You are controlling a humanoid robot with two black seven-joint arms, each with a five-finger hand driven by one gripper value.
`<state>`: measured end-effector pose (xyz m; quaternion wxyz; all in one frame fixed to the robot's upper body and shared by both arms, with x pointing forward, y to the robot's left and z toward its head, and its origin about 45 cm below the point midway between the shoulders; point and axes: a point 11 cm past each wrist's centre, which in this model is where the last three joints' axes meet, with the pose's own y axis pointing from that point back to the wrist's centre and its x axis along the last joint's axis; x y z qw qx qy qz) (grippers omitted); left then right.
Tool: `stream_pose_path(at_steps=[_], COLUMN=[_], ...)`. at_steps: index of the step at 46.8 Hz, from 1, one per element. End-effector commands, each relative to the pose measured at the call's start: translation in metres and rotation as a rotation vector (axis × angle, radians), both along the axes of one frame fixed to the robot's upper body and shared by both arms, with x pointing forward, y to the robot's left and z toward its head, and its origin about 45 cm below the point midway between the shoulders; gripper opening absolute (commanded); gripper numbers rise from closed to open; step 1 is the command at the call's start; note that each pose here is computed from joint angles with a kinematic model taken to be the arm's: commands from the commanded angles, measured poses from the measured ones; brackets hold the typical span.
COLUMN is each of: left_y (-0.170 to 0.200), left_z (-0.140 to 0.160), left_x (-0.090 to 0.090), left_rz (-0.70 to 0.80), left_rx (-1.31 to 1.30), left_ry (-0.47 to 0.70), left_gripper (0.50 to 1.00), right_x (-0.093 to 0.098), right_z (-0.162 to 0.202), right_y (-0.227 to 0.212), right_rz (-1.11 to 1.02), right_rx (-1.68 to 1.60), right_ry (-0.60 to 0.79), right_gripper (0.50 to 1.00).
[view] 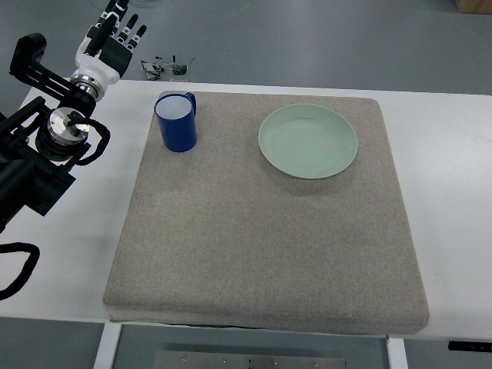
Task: Place cup left of plate with left hand
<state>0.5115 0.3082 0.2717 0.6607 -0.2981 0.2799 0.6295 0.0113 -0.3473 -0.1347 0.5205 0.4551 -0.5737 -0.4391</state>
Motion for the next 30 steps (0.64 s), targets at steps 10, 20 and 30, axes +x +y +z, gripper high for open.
stream_pose_path(at_steps=[10,20,30], left_y=[-0.0016,-0.0091,-0.0073], left_z=[0.0032,0.0019,0.0025], left_x=[0.0012,0.0018,0.0020], left_rz=[-0.003,-0.014,-0.011], left_rx=[-0.003,-0.011,-0.007], left_ry=[-0.009,-0.008,-0.007], left_gripper=[0.994,0.994,0.994], right_x=[-0.0001,-0.0001,0.0005], right_z=[0.0000,0.0000,-0.0001], right_y=[0.0000,0.0000,0.0007], right_rz=[0.000,0.000,0.004], right_rx=[0.001,0.001,0.003], right_ry=[0.000,0.000,0.002], right_gripper=[0.934,0.934,0.934])
